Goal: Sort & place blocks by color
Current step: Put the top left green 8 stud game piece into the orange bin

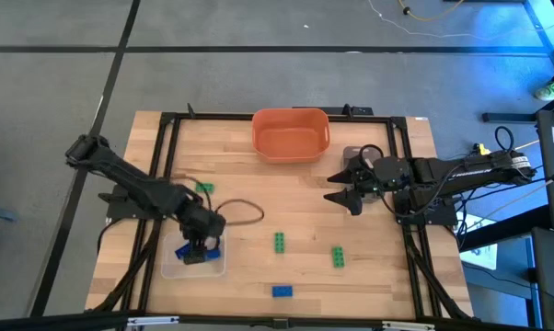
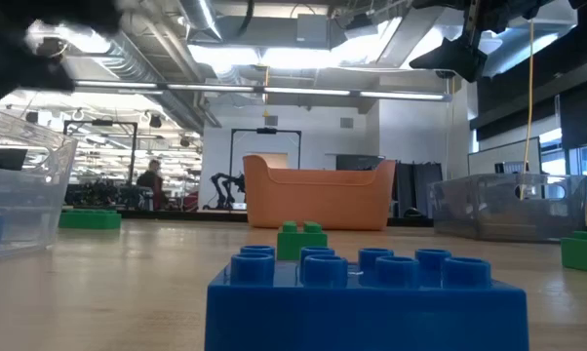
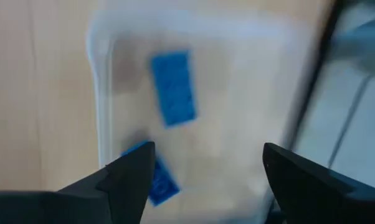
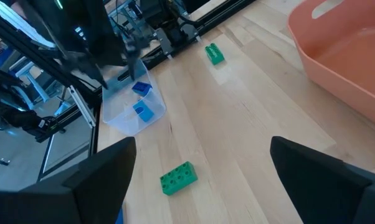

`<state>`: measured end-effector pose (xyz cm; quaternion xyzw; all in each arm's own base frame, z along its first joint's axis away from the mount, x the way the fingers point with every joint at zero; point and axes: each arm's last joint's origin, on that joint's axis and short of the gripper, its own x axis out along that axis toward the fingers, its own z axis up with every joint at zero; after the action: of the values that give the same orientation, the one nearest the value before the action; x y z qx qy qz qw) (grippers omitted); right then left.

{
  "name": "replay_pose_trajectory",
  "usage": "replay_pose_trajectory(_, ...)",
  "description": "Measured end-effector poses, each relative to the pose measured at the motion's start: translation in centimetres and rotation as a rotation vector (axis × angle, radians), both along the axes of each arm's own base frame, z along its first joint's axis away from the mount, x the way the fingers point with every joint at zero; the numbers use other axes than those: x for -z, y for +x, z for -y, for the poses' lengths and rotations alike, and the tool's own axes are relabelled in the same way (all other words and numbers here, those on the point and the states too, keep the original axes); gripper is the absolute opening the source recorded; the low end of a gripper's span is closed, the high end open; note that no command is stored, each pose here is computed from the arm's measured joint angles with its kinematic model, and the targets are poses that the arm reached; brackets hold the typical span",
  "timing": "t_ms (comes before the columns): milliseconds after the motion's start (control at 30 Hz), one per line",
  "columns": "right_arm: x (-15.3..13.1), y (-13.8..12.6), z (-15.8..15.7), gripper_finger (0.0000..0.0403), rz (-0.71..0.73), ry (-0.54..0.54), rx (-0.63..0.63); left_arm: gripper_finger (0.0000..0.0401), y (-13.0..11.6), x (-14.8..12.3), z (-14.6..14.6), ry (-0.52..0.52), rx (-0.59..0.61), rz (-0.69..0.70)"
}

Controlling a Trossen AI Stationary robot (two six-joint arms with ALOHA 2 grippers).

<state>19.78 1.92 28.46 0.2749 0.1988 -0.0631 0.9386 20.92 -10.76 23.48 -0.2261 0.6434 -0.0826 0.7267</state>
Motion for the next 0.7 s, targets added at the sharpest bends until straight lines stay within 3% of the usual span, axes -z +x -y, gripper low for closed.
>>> replay_pose_trajectory(100, 0.0, 0.0, 0.0, 0.0371, 0.001, 0.001, 0.000, 0.0287, 0.4, -3.6, -1.7, 0.035, -0.053, 0.200)
replay_pose_trajectory(233, -0.2, 0.1, 0.0, 0.0371, 0.024, 0.003, 0.000, 0.0288, 0.5, -8.7, -4.9, 0.177, -0.184, 0.528)
replay_pose_trajectory(400, -0.5, 0.2, 0.0, 0.0371, 0.060, -0.017, -0.010, 0.0280, -0.4, -12.0, -9.0, 0.304, -0.384, 0.828)
replay_pose_trajectory(567, -0.6, 0.2, 0.0, 0.0371, 0.063, -0.016, -0.009, 0.0269, -0.9, -12.1, -10.4, 0.316, -0.477, 1.106)
replay_pose_trajectory(700, -0.6, 0.3, 0.0, 0.0371, 0.072, -0.008, -0.007, 0.0266, -0.7, -9.2, -10.1, 0.283, -0.484, 1.151)
